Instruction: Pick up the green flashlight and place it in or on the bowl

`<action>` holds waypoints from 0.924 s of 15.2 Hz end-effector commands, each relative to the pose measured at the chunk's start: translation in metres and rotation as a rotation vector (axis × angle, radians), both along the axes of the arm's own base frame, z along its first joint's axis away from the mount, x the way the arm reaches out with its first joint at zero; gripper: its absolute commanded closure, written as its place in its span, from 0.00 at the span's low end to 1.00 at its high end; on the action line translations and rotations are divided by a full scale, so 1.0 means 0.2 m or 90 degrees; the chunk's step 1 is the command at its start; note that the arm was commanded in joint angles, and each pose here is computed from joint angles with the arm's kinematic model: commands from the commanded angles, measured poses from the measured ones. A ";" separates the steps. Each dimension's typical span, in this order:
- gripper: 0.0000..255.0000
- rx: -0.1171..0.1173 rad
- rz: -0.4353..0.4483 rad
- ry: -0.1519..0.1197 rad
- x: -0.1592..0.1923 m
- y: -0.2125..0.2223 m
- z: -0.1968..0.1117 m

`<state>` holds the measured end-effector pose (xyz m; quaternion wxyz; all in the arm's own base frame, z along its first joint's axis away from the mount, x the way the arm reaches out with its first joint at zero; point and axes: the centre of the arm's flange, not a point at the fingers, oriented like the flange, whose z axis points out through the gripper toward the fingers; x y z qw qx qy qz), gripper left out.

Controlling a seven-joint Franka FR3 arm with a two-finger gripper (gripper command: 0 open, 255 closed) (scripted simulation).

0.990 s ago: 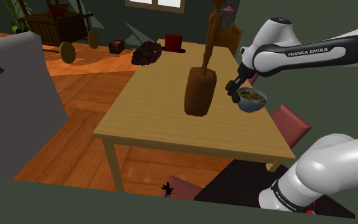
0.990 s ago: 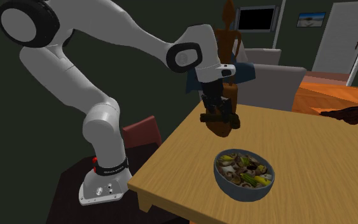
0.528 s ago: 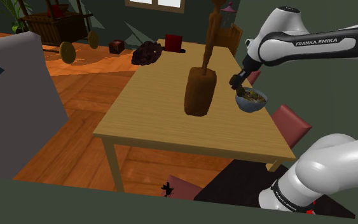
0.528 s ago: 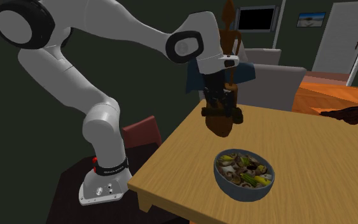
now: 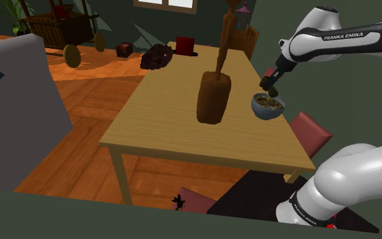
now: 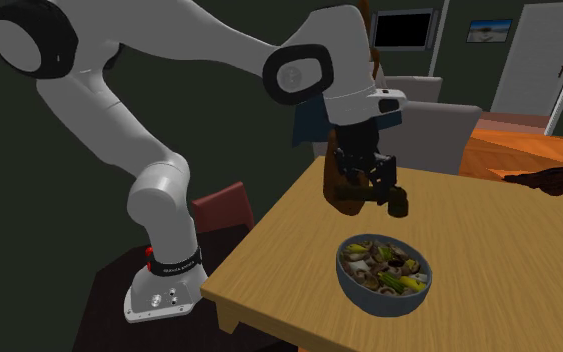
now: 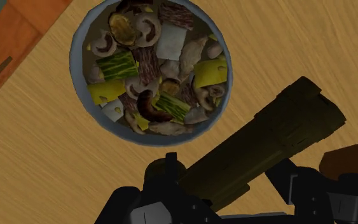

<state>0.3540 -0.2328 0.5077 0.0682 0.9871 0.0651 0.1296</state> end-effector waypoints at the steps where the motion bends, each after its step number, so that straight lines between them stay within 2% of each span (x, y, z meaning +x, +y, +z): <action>1: 1.00 -0.001 0.001 0.000 -0.01 -0.14 0.01; 5: 1.00 -0.001 0.001 0.000 -0.06 -0.38 0.03; 14: 1.00 -0.001 0.001 0.000 -0.06 -0.38 -0.21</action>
